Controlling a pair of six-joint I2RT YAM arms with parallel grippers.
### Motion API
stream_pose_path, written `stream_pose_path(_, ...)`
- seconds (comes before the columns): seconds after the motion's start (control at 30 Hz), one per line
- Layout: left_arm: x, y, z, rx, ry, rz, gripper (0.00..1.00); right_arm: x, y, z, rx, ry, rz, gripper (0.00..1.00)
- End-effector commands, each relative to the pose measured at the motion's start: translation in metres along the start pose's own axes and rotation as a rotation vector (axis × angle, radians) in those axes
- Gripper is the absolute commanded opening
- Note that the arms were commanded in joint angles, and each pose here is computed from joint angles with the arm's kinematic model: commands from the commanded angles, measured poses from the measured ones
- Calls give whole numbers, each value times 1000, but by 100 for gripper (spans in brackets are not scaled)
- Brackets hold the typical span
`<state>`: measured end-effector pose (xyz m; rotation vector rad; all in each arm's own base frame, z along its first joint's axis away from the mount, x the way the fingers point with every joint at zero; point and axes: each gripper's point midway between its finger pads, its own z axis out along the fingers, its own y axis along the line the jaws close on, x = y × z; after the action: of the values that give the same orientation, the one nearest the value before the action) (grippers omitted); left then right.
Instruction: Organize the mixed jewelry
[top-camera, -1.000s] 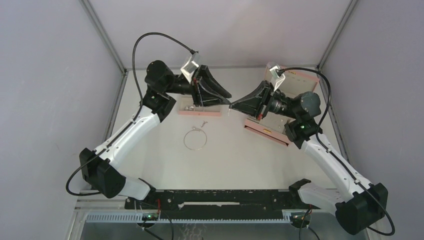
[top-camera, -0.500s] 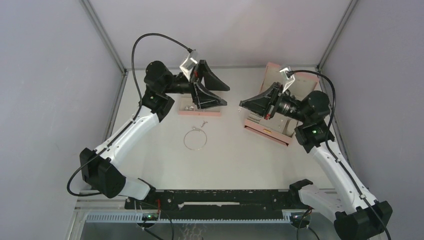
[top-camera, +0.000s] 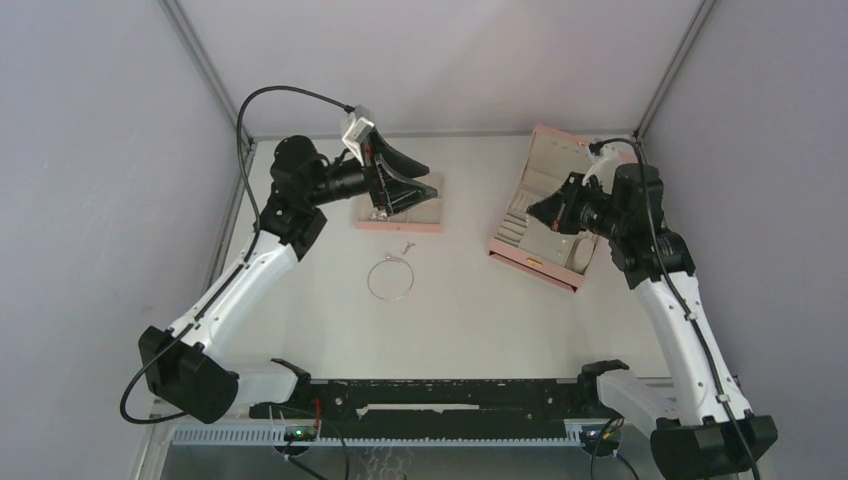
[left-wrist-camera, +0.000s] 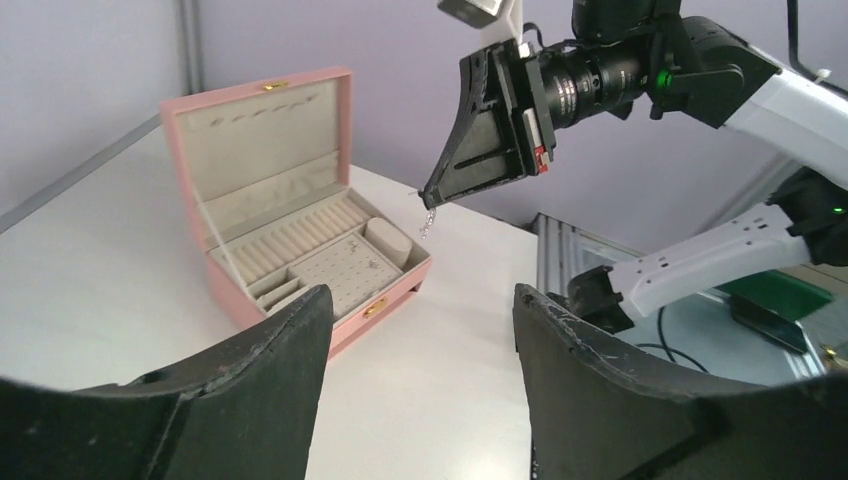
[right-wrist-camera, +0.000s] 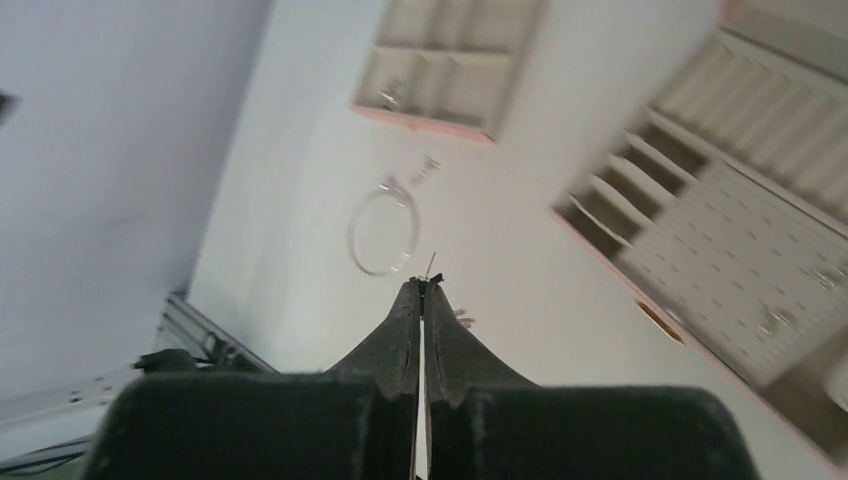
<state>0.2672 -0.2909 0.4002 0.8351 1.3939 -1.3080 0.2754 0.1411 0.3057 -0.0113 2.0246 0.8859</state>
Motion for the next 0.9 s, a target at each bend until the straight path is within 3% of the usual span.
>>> stream_pose_path(0.0, 3, 11, -12, -119, 1, 63, 71, 21, -51, -5, 212, 135, -33, 0)
stream_pose_path(0.4, 29, 23, -23, -182, 71, 88, 70, 45, -129, 12, 449, 475, -125, 0)
stream_pose_path(0.67, 45, 33, -30, -243, 117, 92, 69, 44, -157, 40, 552, 628, -99, 0)
stream_pose_path(0.87, 49, 31, -34, -248, 120, 94, 69, 50, -169, 48, 562, 686, -170, 0)
